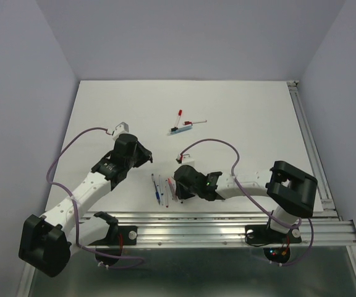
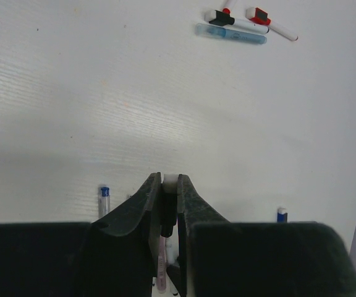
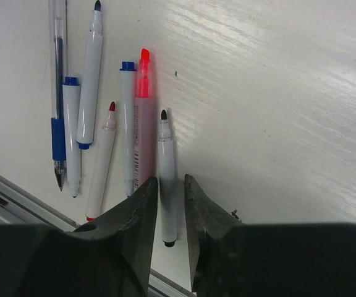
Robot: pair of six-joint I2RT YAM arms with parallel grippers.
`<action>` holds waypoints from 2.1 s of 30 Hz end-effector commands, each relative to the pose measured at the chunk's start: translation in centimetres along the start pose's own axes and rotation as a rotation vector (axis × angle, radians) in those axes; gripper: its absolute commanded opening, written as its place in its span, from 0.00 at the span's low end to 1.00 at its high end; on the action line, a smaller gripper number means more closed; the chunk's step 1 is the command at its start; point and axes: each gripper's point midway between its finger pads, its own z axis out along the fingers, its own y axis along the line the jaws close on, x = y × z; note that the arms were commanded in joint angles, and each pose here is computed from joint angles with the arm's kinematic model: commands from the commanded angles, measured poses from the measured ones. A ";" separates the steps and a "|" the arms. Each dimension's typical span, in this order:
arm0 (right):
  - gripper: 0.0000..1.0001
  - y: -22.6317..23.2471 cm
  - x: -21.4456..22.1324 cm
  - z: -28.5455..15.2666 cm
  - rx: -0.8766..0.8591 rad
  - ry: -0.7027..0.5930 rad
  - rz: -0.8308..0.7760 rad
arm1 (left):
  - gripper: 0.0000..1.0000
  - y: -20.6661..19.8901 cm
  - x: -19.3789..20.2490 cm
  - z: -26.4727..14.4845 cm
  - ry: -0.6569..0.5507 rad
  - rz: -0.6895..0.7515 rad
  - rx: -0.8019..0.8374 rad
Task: Open the pen caps
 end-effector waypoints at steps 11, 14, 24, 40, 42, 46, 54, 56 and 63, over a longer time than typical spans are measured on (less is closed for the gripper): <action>0.33 1.4 -2.4 -0.7 -0.013 -0.046 0.034 | 0.00 -0.9 0.3 -0.4 0.016 0.029 0.060; 0.33 1.6 -3.2 -1.3 -0.022 -0.068 0.042 | 0.00 -1.3 0.3 -0.5 0.018 0.033 0.081; 0.76 -0.2 -6.1 -5.2 0.051 -0.195 0.140 | 0.00 -3.8 1.2 -1.1 0.074 0.047 0.218; 1.00 -13.4 -5.0 -13.7 0.433 -0.487 0.613 | 0.00 -10.8 11.6 -0.9 0.337 0.260 0.395; 1.00 -14.4 -4.6 -14.3 0.451 -0.505 0.627 | 0.00 -11.8 14.1 -0.9 0.396 0.294 0.416; 1.00 -15.3 -4.2 -15.3 0.431 -0.534 0.669 | 0.00 -12.9 17.4 -0.6 0.470 0.344 0.424; 1.00 -15.6 -4.1 -16.4 0.375 -0.542 0.678 | 0.09 -13.2 20.9 2.1 0.548 0.382 0.377; 1.00 -15.4 -4.0 -16.3 0.367 -0.536 0.679 | 0.13 -13.2 21.1 2.5 0.552 0.387 0.367; 1.00 -15.3 -3.9 -16.1 0.374 -0.524 0.664 | 0.17 -13.3 23.0 3.8 0.601 0.388 0.342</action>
